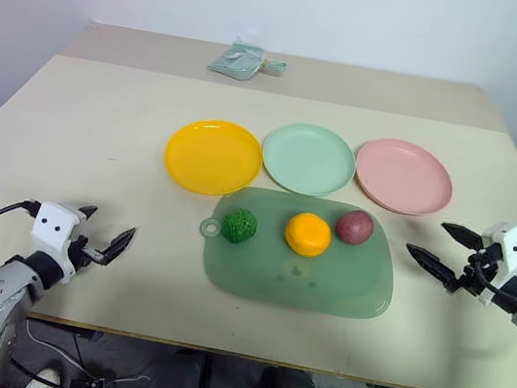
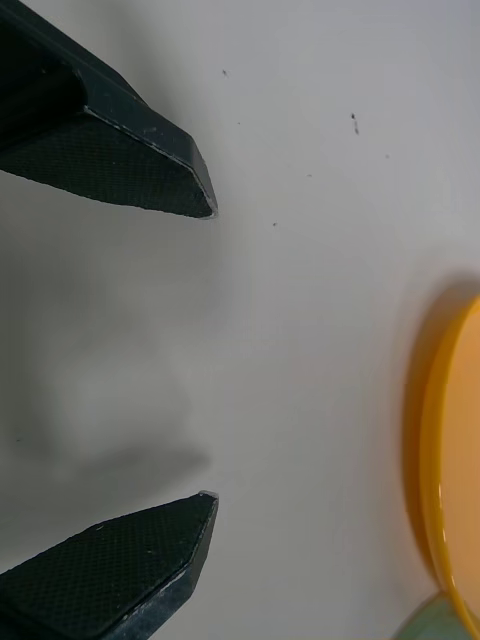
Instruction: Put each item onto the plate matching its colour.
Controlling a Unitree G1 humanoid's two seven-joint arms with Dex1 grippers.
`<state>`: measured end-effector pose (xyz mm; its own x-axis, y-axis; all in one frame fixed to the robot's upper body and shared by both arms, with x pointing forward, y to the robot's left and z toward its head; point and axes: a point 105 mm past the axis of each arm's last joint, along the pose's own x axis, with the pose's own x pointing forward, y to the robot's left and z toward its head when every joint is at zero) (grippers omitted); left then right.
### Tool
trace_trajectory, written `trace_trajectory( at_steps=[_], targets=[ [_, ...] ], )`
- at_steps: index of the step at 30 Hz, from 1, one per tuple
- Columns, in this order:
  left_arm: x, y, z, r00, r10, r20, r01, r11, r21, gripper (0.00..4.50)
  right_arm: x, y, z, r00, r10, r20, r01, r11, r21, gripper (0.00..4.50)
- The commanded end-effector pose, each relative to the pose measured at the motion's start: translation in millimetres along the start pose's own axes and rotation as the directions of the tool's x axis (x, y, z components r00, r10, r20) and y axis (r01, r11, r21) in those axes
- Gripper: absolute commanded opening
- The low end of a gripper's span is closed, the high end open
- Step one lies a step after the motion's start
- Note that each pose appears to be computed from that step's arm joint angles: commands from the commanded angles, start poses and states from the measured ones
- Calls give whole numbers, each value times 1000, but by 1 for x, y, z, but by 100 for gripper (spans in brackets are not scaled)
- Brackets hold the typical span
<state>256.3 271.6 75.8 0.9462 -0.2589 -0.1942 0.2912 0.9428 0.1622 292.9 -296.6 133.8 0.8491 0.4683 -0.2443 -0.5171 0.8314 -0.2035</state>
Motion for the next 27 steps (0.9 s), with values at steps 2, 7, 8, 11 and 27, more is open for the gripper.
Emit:
trace_trajectory(
  at_steps=[2,7,8,11,27],
  targets=[
    [-1,3,13,998,12,55,-13,1000,19,450,-1,0,12,999,-5,38,6,1000,-30,442],
    [3,0,13,998,-8,62,7,1000,14,450,-2,-2,15,998,-21,53,23,999,-40,442],
    [5,-1,13,998,-15,63,14,1000,15,450,-3,-2,15,998,-25,56,27,999,-40,442],
    [11,-6,17,996,-39,79,38,999,11,450,-5,-1,14,998,-26,57,28,999,-31,442],
    [40,-74,66,885,-440,153,435,898,68,450,-18,4,21,990,-37,137,46,997,-68,442]
  ],
)
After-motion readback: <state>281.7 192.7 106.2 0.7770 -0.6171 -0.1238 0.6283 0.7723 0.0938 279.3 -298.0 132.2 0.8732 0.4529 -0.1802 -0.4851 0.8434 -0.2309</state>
